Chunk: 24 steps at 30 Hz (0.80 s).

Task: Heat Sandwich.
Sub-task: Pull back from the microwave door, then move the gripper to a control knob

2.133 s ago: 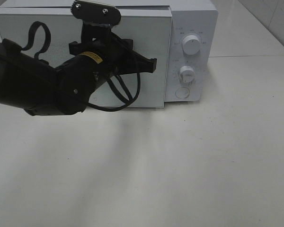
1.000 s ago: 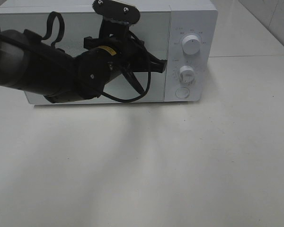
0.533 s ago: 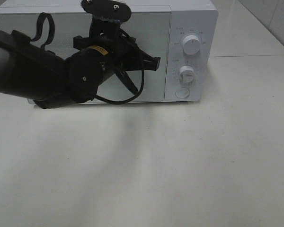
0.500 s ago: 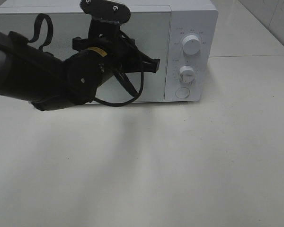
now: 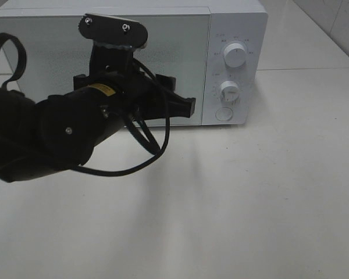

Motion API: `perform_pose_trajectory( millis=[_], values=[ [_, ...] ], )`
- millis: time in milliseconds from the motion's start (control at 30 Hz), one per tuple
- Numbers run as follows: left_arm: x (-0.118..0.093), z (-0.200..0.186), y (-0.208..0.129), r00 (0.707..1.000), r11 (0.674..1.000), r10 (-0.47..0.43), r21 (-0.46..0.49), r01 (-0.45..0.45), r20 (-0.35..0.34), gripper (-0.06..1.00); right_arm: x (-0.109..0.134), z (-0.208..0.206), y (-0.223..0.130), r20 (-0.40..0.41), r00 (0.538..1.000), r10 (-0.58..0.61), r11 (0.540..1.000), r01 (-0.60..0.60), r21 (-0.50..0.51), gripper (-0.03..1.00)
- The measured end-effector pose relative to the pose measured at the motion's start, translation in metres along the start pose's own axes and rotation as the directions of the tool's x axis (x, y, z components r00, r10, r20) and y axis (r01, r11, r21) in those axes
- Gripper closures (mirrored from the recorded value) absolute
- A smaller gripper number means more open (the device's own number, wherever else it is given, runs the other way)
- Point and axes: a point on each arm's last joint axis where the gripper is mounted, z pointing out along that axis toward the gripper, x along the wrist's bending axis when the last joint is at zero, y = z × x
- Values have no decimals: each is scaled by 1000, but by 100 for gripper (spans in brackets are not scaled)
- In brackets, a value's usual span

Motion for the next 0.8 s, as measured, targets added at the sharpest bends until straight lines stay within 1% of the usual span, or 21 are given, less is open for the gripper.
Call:
perform_pose_trajectory(
  millis=[33, 67, 167, 300, 367, 400, 433, 467, 533, 567, 600, 633, 667, 700, 800],
  values=[
    [0, -4, -2, 1000, 1000, 1, 13, -2, 8, 13, 0, 0, 0, 0, 1000, 0, 1000, 0, 0, 21],
    [0, -4, -2, 1000, 1000, 1, 13, -2, 8, 13, 0, 0, 0, 0, 1000, 0, 1000, 0, 0, 21],
    [6, -16, -11, 1000, 998, 10, 66, -12, 21, -2, 0, 0, 0, 0, 1000, 0, 1000, 0, 0, 21],
    [11, -27, -16, 999, 994, 34, 102, -38, 40, -4, 0, 0, 0, 0, 1000, 0, 1000, 0, 0, 21],
    [11, -37, -16, 994, 986, 70, 144, -82, 86, -4, 0, 0, 0, 0, 1000, 0, 1000, 0, 0, 21],
    [11, -37, -16, 994, 986, 70, 144, -82, 86, -4, 0, 0, 0, 0, 1000, 0, 1000, 0, 0, 21],
    [11, -40, -15, 991, 983, 81, 156, -97, 105, -4, 0, 0, 0, 0, 1000, 0, 1000, 0, 0, 21],
    [10, -46, -12, 981, 973, 117, 181, -145, 157, -4, 0, 0, 0, 0, 1000, 0, 1000, 0, 0, 21],
    [10, -51, -9, 970, 964, 134, 202, -175, 200, -4, 0, 0, 0, 0, 1000, 0, 1000, 0, 0, 21],
    [10, -51, -9, 970, 964, 134, 202, -175, 200, -4, 0, 0, 0, 0, 1000, 0, 1000, 0, 0, 21],
    [11, -52, -9, 967, 960, 133, 216, -180, 216, -4, 0, 0, 0, 0, 1000, 0, 1000, 0, 0, 21],
    [16, -55, -8, 962, 950, 114, 257, -178, 247, -4, 0, 0, 0, 0, 1000, 0, 1000, 0, 0, 21],
    [19, -56, -8, 960, 944, 100, 281, -174, 261, -5, 0, 0, 0, 0, 1000, 0, 1000, 0, 0, 21],
    [19, -56, -8, 960, 944, 100, 281, -174, 261, -5, 0, 0, 0, 0, 1000, 0, 1000, 0, 0, 21],
    [38, -60, -2, 960, 928, 33, 349, -132, 277, -5, 0, 0, 0, 0, 1000, 0, 1000, 0, 0, 21]
  ],
)
